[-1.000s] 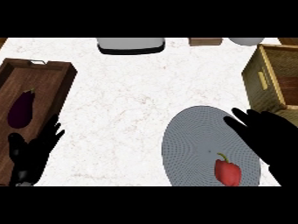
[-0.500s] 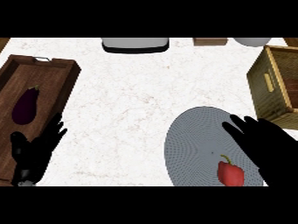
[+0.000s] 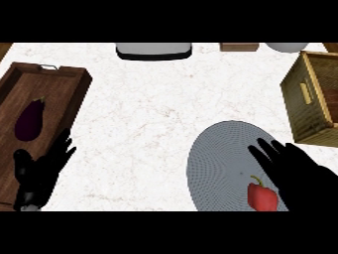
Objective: Pick the bell pepper from the placemat and place it in the basket
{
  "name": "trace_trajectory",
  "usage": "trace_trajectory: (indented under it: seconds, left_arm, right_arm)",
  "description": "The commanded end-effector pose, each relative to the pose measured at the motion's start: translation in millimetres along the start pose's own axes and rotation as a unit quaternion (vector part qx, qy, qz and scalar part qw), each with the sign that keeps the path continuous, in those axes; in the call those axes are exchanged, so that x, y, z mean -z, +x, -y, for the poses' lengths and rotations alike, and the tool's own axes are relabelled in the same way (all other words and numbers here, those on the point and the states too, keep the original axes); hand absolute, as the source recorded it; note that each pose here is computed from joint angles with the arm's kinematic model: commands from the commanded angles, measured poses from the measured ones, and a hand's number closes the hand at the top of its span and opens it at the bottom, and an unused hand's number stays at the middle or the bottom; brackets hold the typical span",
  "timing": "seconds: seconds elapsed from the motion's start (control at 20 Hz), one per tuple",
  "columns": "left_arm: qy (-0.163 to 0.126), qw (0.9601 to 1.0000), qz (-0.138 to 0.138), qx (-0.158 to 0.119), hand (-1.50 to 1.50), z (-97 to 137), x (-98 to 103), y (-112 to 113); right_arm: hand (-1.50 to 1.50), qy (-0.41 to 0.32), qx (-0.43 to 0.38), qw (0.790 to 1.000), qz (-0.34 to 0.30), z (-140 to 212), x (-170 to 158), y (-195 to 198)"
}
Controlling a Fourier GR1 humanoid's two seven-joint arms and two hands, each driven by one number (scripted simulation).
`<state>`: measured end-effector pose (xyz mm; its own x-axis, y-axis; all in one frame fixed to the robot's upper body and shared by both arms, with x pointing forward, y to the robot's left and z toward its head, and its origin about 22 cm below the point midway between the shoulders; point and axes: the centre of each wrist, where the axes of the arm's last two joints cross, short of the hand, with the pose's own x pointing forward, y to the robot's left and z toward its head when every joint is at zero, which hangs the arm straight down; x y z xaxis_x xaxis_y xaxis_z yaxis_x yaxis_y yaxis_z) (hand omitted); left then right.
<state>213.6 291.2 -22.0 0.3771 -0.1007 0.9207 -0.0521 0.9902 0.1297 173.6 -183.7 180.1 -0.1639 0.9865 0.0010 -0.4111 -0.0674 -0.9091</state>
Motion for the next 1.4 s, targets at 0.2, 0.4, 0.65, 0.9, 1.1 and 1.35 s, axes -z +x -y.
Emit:
trace_trajectory:
  seconds: [0.2, 0.4, 0.65, 0.9, 1.1, 1.35]
  left_arm:
    - [0.001, 0.9963, -0.086, 0.001, 0.0, 1.0, -6.9, -30.4]
    - [-0.006, 0.9967, -0.081, 0.011, 0.0, -1.6, -17.7, -40.9]
    - [0.001, 0.996, -0.089, 0.002, 0.0, 2.0, -14.0, -40.6]
    - [0.006, 0.9958, -0.092, 0.001, 0.0, -3.7, -0.2, -25.2]
    - [-0.007, 0.9964, -0.084, 0.007, 0.0, 16.4, -5.4, -33.2]
    - [-0.003, 0.9963, -0.086, -0.003, 0.0, 3.8, -12.6, -40.6]
  right_arm:
    - [-1.5, -0.014, 0.005, 0.999, -0.049, -30.4, 0.8, 7.4]
    - [-1.5, -0.015, 0.001, 0.998, -0.067, -34.6, 25.1, -2.3]
    - [-1.5, -0.013, 0.006, 0.998, -0.055, -63.4, 23.1, 3.6]
    - [-1.5, -0.004, -0.004, 0.999, -0.052, -66.5, 27.0, 1.3]
    - [-1.5, 0.018, -0.006, 0.997, -0.079, -63.5, 47.9, 7.4]
    - [-1.5, 0.034, -0.027, 0.994, -0.098, -88.9, 56.5, 5.0]
